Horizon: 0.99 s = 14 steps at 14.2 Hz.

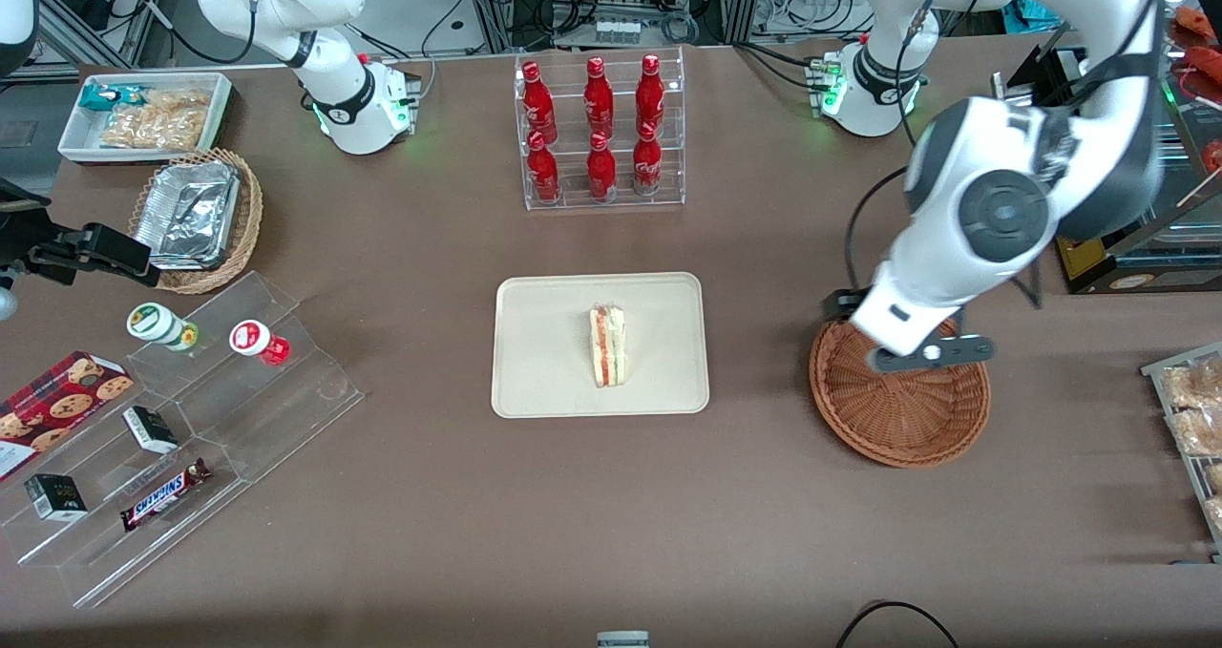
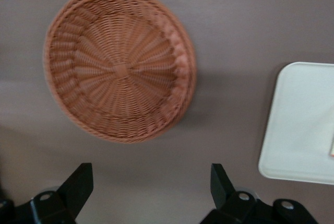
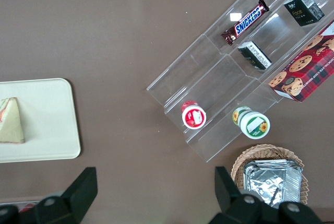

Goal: Place sandwich from basket to tray

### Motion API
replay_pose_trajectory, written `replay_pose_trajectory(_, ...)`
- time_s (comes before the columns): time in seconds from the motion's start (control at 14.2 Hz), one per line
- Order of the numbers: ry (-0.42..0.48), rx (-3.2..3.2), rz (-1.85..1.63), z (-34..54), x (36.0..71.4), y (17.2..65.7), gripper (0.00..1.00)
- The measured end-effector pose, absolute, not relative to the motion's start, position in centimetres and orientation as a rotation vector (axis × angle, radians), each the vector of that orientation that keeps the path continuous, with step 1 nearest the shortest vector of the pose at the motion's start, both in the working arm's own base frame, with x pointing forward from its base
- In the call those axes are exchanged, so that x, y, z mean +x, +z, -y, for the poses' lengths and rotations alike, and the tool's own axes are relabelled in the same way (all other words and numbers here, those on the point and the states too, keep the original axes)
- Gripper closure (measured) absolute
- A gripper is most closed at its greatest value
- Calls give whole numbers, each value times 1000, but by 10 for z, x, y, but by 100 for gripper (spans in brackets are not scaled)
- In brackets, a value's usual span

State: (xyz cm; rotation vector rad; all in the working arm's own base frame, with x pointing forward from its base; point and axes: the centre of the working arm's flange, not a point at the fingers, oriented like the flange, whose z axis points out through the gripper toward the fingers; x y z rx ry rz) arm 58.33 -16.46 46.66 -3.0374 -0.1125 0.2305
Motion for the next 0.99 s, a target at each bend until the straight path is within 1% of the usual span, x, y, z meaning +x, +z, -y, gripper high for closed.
replay_pose_trajectory(0.14, 263, -3037, 95, 122, 578, 485, 0)
replay_pose_trajectory(0.28, 275, -3060, 93, 85, 574, 504, 0)
replay_pose_trajectory(0.49, 233, -3077, 118, 58, 567, 530, 0)
replay_pose_trajectory(0.77, 204, -3079, 108, 62, 560, 557, 0)
replay_pose_trajectory(0.99, 149, -3087, 105, 64, 560, 575, 0)
